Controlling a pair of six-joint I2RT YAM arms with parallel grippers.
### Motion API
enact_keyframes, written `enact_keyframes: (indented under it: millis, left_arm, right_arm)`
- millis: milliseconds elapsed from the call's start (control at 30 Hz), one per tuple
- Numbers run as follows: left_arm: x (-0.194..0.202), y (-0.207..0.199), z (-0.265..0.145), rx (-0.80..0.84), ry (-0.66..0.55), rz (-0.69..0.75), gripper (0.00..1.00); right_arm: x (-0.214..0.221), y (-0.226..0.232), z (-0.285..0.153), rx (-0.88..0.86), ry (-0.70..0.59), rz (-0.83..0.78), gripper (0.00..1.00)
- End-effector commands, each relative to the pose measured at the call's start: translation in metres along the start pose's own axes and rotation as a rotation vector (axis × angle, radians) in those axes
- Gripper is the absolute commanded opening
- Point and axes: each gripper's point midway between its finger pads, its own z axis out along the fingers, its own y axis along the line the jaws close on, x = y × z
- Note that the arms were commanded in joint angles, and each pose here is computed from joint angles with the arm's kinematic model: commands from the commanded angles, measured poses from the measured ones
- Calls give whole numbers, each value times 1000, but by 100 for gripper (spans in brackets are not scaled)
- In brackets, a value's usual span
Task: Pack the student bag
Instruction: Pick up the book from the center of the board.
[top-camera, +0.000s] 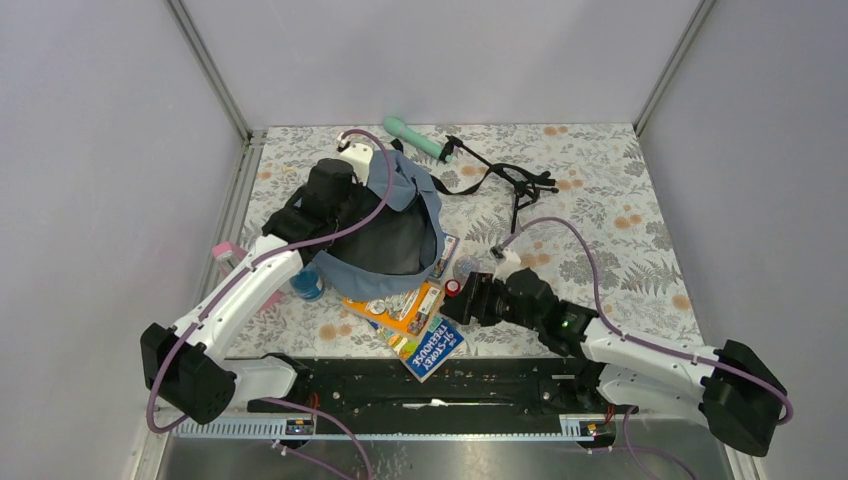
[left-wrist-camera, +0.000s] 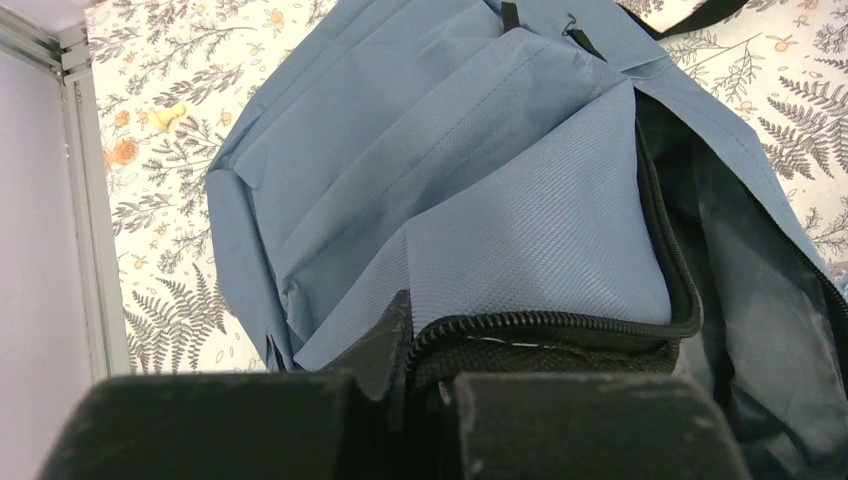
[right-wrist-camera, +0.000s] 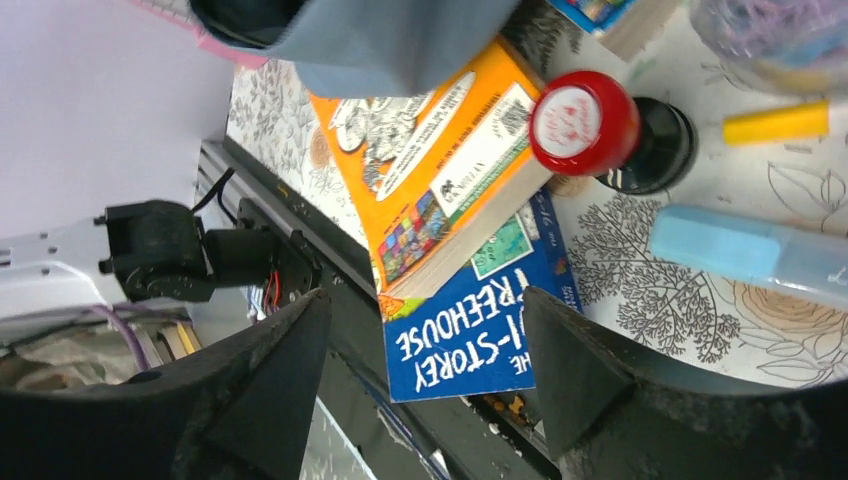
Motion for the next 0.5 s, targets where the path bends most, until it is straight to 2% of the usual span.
enact_keyframes:
  millis: [0, 300, 467]
  left_arm:
    - [-31, 1, -3, 10, -85, -41, 0]
    - [-30, -3, -3, 26, -80, -68, 0]
    - [-32, -3, -5, 25, -87, -69, 0]
  right_arm:
    - [-15, 1, 13, -35, -186, 171, 74]
    - [0, -5, 40, -10, -203, 232, 69]
    - [3, -17, 51, 40, -244, 267, 59]
